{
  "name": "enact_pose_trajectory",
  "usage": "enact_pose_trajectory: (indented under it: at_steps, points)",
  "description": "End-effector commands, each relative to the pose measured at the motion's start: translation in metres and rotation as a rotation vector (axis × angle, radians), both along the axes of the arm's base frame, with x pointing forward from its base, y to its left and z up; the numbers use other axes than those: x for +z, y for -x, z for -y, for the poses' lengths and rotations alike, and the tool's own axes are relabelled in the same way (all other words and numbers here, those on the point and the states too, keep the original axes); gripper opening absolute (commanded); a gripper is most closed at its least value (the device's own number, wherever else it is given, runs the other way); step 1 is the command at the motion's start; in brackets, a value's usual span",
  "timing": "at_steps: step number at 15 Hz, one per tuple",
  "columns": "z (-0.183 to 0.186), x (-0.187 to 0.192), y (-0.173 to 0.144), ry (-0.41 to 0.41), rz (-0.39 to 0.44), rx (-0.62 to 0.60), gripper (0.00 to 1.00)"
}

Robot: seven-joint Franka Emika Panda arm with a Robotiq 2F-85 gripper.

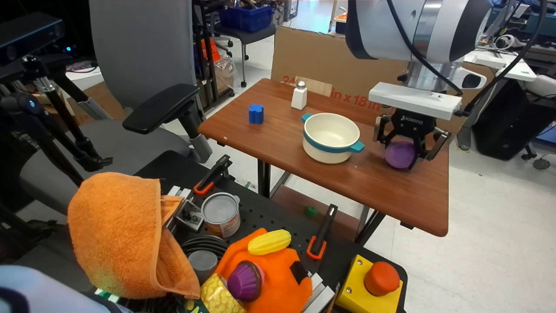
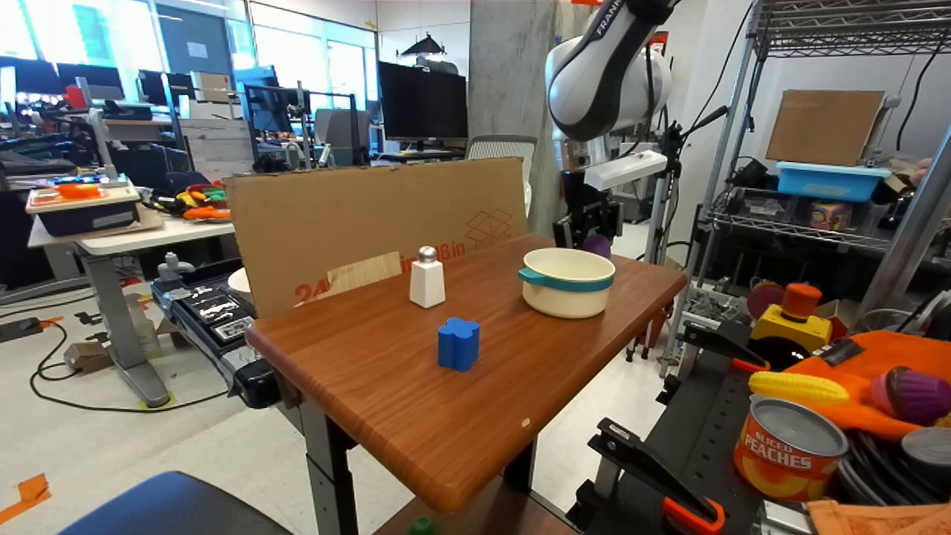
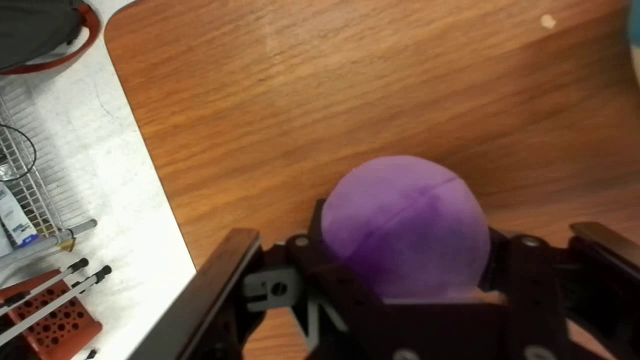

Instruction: Move the purple plush toy backwards

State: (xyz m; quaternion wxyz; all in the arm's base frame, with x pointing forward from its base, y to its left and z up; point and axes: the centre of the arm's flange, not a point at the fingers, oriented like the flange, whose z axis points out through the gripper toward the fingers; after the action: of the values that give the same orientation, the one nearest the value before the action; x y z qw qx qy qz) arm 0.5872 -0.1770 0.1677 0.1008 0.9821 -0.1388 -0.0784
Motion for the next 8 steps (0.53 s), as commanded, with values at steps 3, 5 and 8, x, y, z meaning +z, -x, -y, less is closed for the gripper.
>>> enact_pose_trajectory:
  at_steps: [3,5,8]
  points:
    - [0.002,0.024,-0.021,-0.025,0.006,-0.029,0.08]
    - [-0.004,0.028,-0.038,-0.046,0.028,-0.046,0.01]
    - [-0.029,0.032,-0.061,-0.062,0.045,-0.048,0.00]
